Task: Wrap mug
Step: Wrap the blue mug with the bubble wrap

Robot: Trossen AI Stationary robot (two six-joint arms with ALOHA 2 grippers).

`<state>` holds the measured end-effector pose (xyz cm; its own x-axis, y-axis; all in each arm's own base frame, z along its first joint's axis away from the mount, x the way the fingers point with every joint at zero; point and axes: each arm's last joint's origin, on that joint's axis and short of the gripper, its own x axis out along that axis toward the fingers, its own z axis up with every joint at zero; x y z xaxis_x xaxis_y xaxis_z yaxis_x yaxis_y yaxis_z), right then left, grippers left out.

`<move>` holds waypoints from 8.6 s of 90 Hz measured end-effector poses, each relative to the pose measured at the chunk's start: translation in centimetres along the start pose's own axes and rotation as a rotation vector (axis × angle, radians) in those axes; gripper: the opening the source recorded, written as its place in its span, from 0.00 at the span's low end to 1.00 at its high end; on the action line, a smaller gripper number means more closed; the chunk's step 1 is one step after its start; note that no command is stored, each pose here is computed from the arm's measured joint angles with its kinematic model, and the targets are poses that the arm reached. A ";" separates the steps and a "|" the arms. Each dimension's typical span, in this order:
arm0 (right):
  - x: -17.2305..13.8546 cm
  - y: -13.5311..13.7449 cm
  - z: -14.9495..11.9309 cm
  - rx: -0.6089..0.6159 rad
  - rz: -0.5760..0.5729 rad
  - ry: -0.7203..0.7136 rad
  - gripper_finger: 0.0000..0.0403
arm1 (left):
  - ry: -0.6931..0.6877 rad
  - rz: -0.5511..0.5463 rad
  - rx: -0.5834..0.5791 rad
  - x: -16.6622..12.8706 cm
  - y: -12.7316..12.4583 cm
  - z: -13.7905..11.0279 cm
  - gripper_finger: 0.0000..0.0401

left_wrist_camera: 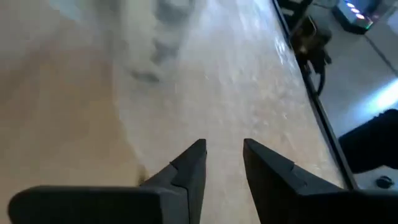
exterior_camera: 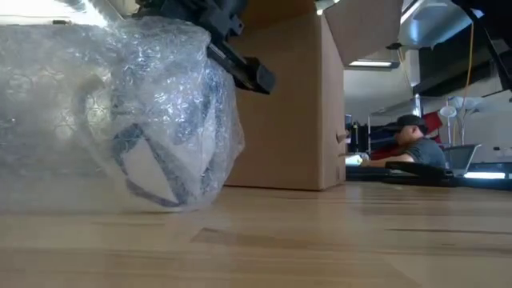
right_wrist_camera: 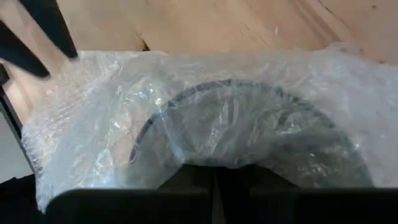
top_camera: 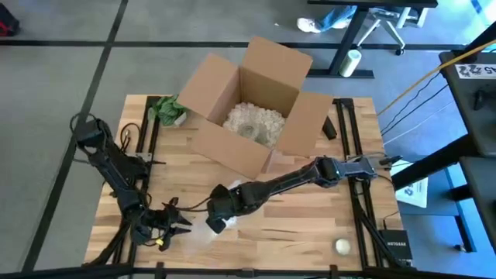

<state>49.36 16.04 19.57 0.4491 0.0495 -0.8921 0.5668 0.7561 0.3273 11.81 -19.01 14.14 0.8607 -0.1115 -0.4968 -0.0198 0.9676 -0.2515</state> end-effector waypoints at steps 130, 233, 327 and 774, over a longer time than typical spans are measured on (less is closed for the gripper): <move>0.0 0.7 0.5 -0.024 0.056 -0.073 0.00 | 0.045 -0.095 -0.120 3.8 -1.8 -2.8 0.22; 0.1 0.9 0.4 -0.049 0.087 -0.054 0.00 | -0.242 -0.065 0.082 1.6 -1.8 3.4 0.00; -2.3 1.4 -0.3 -0.069 0.089 -0.038 0.00 | -0.225 0.052 0.077 3.7 0.5 4.9 0.00; -2.9 1.2 1.9 -0.431 0.236 0.063 0.00 | 0.023 0.035 -0.009 0.9 2.5 3.2 0.25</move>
<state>50.04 15.54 23.09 0.4811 0.2814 -0.8303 0.1110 0.9199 0.3761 14.14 -15.95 15.70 0.8477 -0.0828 -0.5240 -0.0542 0.9691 -0.2408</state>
